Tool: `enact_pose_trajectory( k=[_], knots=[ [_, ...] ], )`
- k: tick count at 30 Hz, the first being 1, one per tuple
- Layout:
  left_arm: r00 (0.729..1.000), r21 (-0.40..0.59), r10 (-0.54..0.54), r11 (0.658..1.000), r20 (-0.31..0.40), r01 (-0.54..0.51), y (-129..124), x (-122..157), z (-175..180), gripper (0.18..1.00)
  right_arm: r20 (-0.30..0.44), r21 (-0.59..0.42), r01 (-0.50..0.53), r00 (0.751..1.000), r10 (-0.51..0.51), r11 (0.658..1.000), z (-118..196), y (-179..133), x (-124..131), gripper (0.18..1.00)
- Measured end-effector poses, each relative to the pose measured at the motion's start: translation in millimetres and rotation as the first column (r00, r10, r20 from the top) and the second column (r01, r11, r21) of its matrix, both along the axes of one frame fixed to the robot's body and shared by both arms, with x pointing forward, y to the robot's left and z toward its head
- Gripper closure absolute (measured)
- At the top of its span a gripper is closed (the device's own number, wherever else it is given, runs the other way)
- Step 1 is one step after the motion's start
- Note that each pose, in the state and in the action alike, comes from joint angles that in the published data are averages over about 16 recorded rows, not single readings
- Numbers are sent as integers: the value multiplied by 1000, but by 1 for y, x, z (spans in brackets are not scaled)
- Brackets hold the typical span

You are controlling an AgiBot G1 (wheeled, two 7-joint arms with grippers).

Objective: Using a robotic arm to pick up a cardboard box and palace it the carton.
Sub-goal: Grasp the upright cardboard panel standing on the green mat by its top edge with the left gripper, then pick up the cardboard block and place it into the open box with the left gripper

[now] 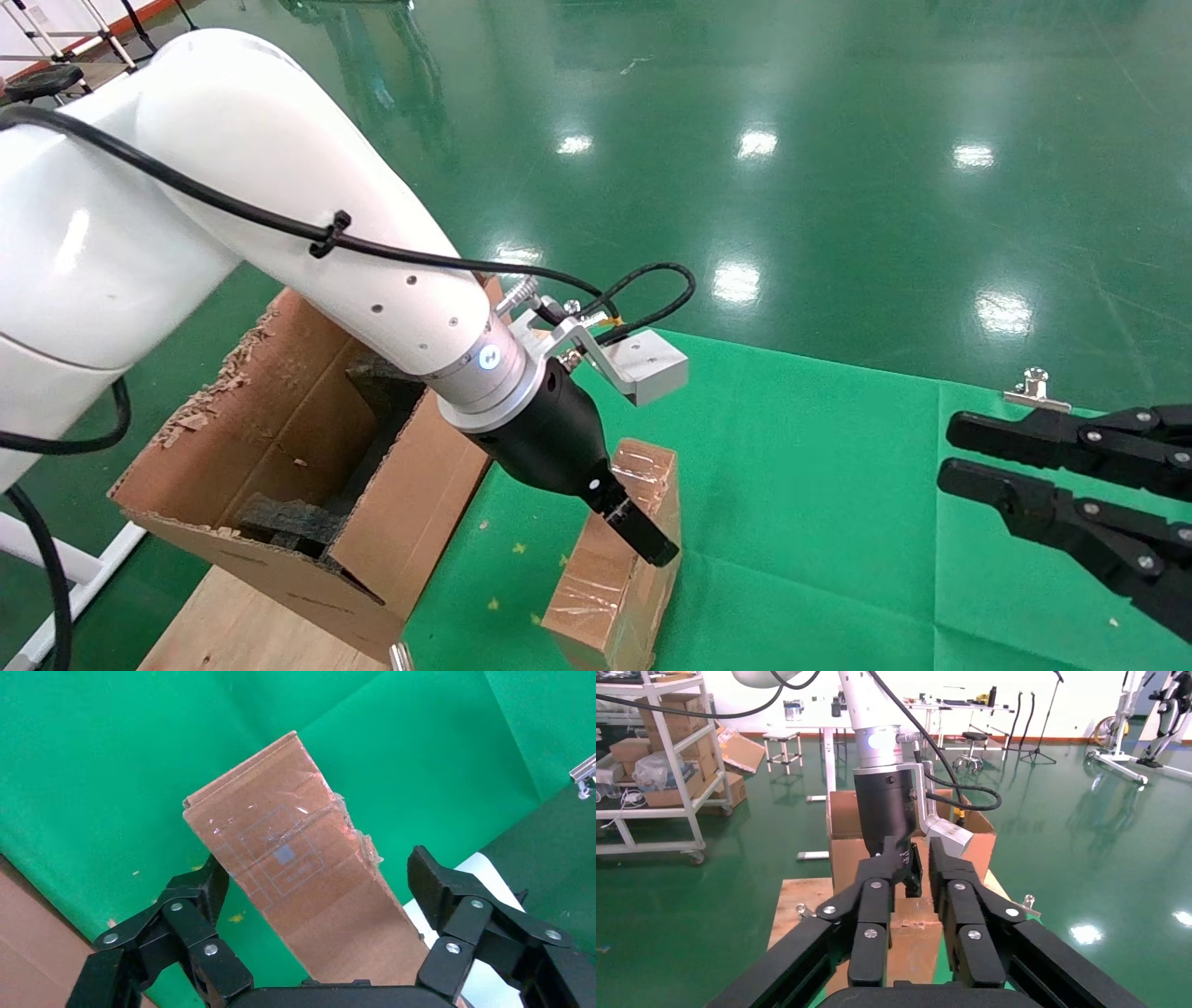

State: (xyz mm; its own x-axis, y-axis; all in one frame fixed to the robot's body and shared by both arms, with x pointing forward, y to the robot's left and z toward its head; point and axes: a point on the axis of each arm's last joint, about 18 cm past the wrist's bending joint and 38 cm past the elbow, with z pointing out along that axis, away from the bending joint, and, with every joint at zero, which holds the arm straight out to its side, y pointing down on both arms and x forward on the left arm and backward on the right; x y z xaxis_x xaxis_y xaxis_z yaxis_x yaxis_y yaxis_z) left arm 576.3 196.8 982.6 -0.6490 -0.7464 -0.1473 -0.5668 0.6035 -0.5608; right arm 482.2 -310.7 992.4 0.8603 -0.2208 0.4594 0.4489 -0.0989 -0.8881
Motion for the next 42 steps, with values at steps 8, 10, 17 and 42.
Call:
enact_pose_trajectory(
  k=[8, 10, 17, 42],
  knots=[
    [1000, -5, 2, 1000, -2, -2, 0, 0, 0, 318, 0, 0, 0, 1000, 0, 1000, 0, 0, 0, 808],
    [1000, -6, 2, 1000, -2, -2, 0, 0, 0, 343, 0, 0, 0, 1000, 0, 1000, 0, 0, 0, 779],
    [1000, -8, 3, 1000, -3, -3, 1, 0, 0, 486, 0, 0, 0, 1000, 0, 1000, 0, 0, 0, 617],
    [898, -76, 174, 985, 405, -157, 137, -27, 162, 832, 0, 0, 0, 1000, 0, 1000, 0, 0, 0, 203]
  ],
)
